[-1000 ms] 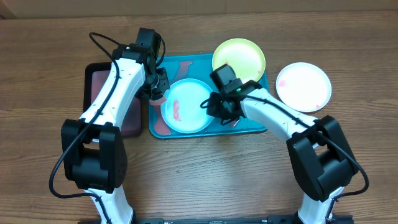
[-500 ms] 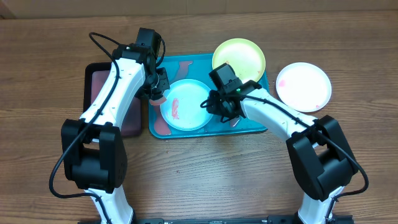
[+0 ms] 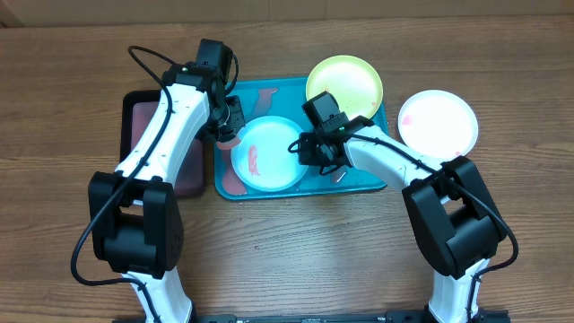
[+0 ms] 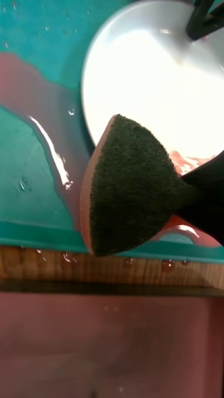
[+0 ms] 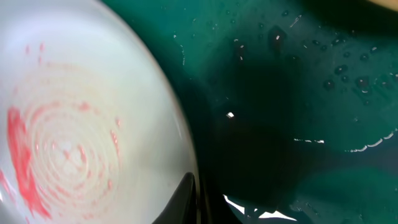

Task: Clean dirty plates on tray and stack at the side

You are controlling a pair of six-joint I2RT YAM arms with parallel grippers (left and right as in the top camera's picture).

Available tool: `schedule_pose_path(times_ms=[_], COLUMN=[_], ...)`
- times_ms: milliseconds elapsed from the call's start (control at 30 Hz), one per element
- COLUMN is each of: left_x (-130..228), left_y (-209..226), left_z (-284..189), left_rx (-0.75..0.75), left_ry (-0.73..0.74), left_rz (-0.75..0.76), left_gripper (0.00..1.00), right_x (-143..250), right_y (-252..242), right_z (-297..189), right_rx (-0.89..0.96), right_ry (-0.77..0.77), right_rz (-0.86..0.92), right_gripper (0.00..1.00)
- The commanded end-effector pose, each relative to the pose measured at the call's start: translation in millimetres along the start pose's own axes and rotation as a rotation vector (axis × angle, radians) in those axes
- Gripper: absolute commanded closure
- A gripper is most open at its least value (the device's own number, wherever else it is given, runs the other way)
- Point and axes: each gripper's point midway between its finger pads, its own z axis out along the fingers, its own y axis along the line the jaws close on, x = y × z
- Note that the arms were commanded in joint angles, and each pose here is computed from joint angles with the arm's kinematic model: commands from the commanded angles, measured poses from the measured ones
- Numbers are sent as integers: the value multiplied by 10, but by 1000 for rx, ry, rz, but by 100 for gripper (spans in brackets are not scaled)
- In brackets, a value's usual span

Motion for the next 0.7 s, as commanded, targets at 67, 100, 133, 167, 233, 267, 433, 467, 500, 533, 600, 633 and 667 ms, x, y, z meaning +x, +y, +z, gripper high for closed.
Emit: schedule_pose_path(times_ms=[67, 100, 133, 167, 233, 267, 433, 467, 500, 533, 600, 633, 667], left_x=[-11, 7, 33, 59, 133, 170, 341, 370, 402, 444, 521, 562, 603], left_y=[-256, -292, -322, -343, -379, -387, -340, -325, -308, -290, -253, -233, -214], left_z=[38, 72, 119, 162, 284, 355, 762, 830, 895, 963, 1065, 1107, 1139], left_rx=[13, 13, 7, 2, -11, -20, -66, -74, -82, -92, -109, -117, -124], left_ry=[-32, -28, -21, -12, 19, 36, 131, 147, 164, 184, 219, 238, 256], left_rz=[85, 107, 126, 136, 158, 164, 174, 175, 176, 177, 180, 180, 181], left_gripper=[96, 96, 96, 96, 96, 96, 96, 96, 96, 96, 96, 96, 96], right_x=[-35, -35, -33, -32, -33, -34, -32, -32, -32, -32, -35, -36, -37], right_y=[26, 25, 24, 24, 23, 25, 24, 24, 24, 24, 23, 23, 23], right_z=[11, 11, 11, 11, 11, 11, 11, 11, 11, 11, 11, 11, 11], right_rx=[-2, -1, -1, -1, -1, -2, -1, -1, -1, -1, -1, -1, -1], right_ry=[-3, -3, -2, -2, -2, -2, -2, -2, -2, -2, -3, -3, -4], right_rz=[2, 2, 2, 6, 26, 36, 56, 55, 55, 55, 55, 55, 55], right_gripper=[96, 96, 96, 96, 96, 96, 96, 96, 96, 96, 96, 96, 96])
